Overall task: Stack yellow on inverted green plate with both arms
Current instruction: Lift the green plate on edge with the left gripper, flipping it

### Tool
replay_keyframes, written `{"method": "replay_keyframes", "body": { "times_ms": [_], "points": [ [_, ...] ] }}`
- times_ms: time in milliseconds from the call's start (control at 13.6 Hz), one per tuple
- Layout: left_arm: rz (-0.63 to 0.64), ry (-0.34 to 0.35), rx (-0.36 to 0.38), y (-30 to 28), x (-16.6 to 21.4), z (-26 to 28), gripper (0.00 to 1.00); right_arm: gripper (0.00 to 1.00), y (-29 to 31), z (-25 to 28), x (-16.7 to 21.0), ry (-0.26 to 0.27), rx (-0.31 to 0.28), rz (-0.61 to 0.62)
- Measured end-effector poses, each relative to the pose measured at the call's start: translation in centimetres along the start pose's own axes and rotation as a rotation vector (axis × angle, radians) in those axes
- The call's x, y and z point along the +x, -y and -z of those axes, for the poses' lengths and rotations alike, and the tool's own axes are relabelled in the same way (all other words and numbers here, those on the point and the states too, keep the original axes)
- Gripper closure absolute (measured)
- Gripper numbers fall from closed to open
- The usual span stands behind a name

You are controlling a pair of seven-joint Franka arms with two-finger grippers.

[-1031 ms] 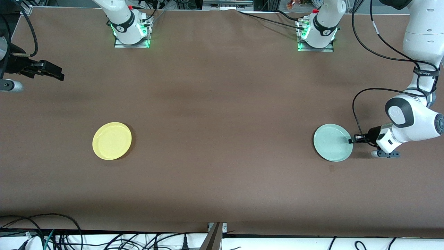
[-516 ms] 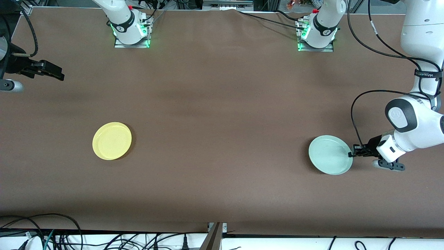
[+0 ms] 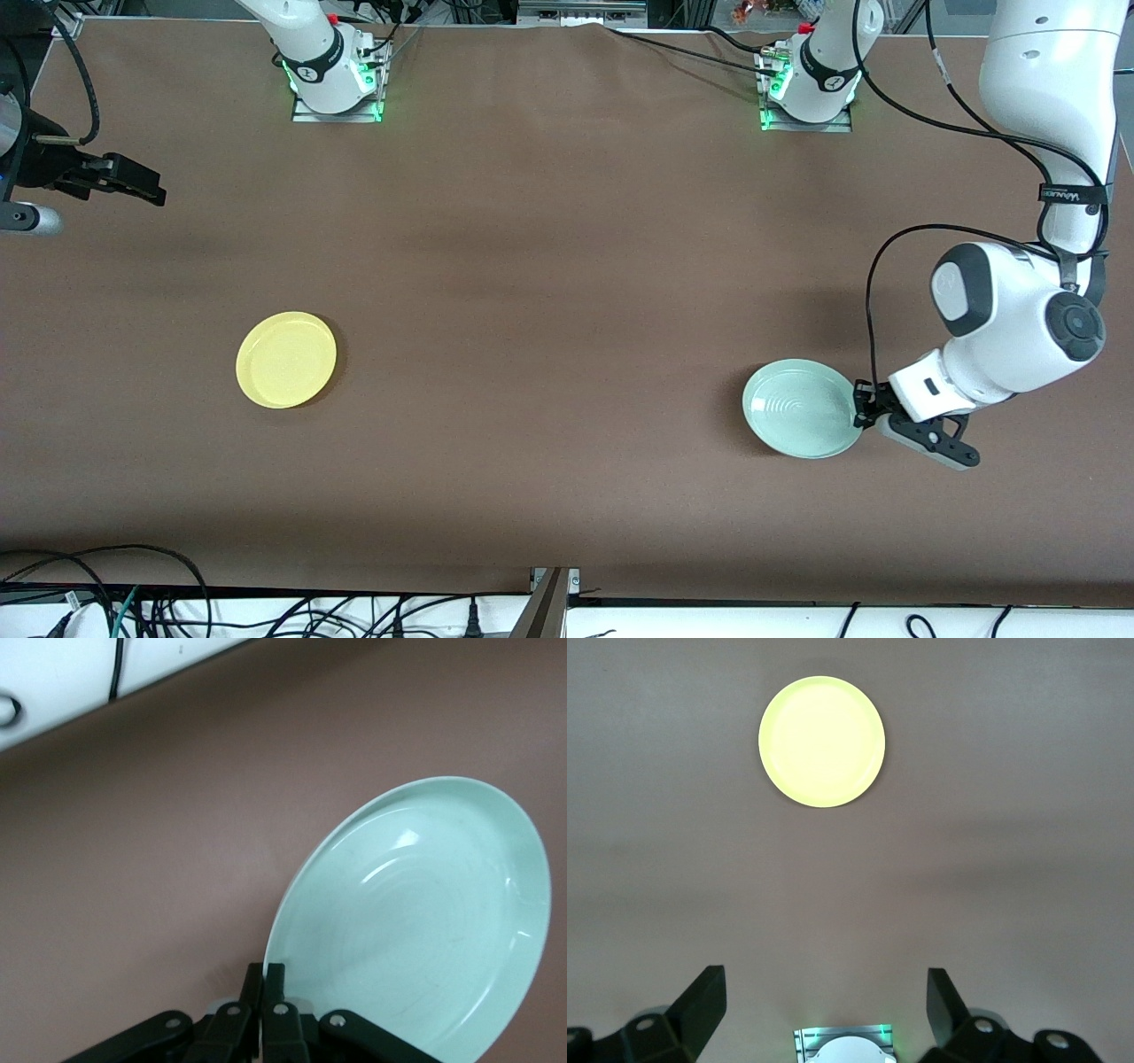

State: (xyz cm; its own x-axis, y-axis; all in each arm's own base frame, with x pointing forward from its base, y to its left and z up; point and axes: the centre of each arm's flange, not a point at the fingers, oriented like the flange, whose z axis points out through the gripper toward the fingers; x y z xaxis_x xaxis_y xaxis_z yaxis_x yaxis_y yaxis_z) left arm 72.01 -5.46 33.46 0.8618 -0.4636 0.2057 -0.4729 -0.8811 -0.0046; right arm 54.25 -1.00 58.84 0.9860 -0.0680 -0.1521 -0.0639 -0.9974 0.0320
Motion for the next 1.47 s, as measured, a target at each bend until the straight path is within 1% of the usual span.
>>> {"method": "replay_keyframes", "body": {
  "times_ms": [147, 368, 516, 663, 810, 957, 1105, 1252, 1473],
  "points": [
    [-0.11, -0.013, 0.11, -3.8, 2.4, 0.9, 0.98, 0.0, 0.1, 0.0, 0.0, 0.0, 0.0, 0.002],
    [-0.262, -0.023, 0.31, -10.4, 4.9, 1.3, 0.98, 0.0, 0.4, 0.0, 0.0, 0.0, 0.0, 0.007],
    [-0.349, -0.053, 0.44, -14.7, 6.1, 1.5, 0.98, 0.0, 0.4, 0.0, 0.0, 0.0, 0.0, 0.008],
    [-0.414, -0.097, 0.556, -18.3, 6.9, 1.6, 0.98, 0.0, 0.5, 0.0, 0.0, -0.001, 0.0, 0.008],
    [-0.478, -0.13, 0.625, -21.6, 7.2, 1.3, 0.98, 0.0, 0.5, 0.0, 0.0, -0.001, 0.0, 0.008],
    [-0.552, -0.142, 0.668, -24.0, 7.3, 0.7, 0.98, 0.0, 0.5, 0.0, 0.0, 0.0, 0.0, 0.009],
    [-0.6, -0.148, 0.698, -25.4, 7.2, -0.1, 0.98, 0.0, 0.5, 0.0, 0.0, 0.0, 0.0, 0.009],
    [-0.618, -0.152, 0.718, -26.7, 7.0, -1.3, 0.98, 0.0, 0.5, 0.0, 0.0, -0.001, 0.0, 0.009],
    [-0.626, -0.144, 0.812, -29.3, 6.3, -3.2, 0.98, 0.0, 0.5, 0.0, 0.0, -0.001, 0.0, 0.009]
  ]
}}
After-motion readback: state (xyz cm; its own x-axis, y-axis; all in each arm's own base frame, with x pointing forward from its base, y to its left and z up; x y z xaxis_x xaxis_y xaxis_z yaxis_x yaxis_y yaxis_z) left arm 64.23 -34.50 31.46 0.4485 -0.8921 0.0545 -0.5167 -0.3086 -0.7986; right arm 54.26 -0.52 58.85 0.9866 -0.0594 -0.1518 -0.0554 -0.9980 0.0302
